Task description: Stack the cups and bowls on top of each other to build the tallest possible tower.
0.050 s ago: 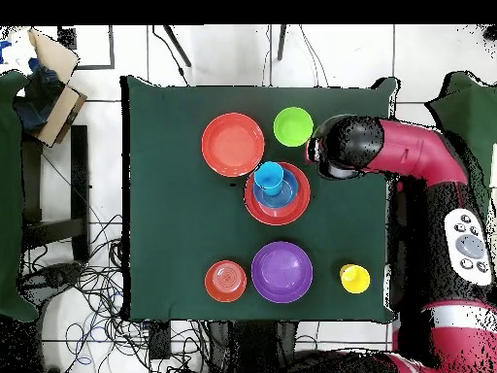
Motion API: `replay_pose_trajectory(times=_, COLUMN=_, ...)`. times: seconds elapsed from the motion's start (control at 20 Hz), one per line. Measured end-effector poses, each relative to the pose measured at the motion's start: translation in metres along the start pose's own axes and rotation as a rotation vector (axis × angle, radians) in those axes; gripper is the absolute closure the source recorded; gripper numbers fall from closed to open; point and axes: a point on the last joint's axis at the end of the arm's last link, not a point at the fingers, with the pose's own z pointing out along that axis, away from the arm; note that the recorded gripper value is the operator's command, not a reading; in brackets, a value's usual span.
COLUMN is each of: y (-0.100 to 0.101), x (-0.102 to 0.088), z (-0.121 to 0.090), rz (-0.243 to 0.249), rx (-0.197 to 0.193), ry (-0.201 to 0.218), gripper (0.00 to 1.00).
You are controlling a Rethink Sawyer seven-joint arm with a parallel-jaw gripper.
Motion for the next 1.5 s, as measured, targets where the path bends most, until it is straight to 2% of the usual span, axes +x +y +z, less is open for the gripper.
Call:
replay_pose_trajectory(times=0.25, y=-0.021, x=-0.001, z=-0.027, rz=0.039, rx=0.003, ry=-0.029, gripper=0.00)
replay_pose_trajectory(times=0.45, y=-0.027, x=-0.003, z=-0.036, rz=0.046, rx=0.010, ry=-0.042, gripper=0.00)
replay_pose_trajectory(times=0.7, y=-0.022, x=-0.002, z=-0.027, rz=0.033, rx=0.025, ry=-0.042, gripper=0.00)
replay_pose_trajectory(times=0.9, y=-0.012, x=-0.004, z=-0.010, rz=0.012, rx=0.040, ry=-0.053, gripper=0.00)
replay_pose_trajectory(times=1.3, y=0.005, x=-0.004, z=0.013, rz=-0.012, rx=0.038, ry=-0.069, gripper=0.00)
replay_pose_trajectory(times=1.5, y=0.004, x=-0.003, z=0.012, rz=-0.017, rx=0.048, ry=-0.140, gripper=0.00)
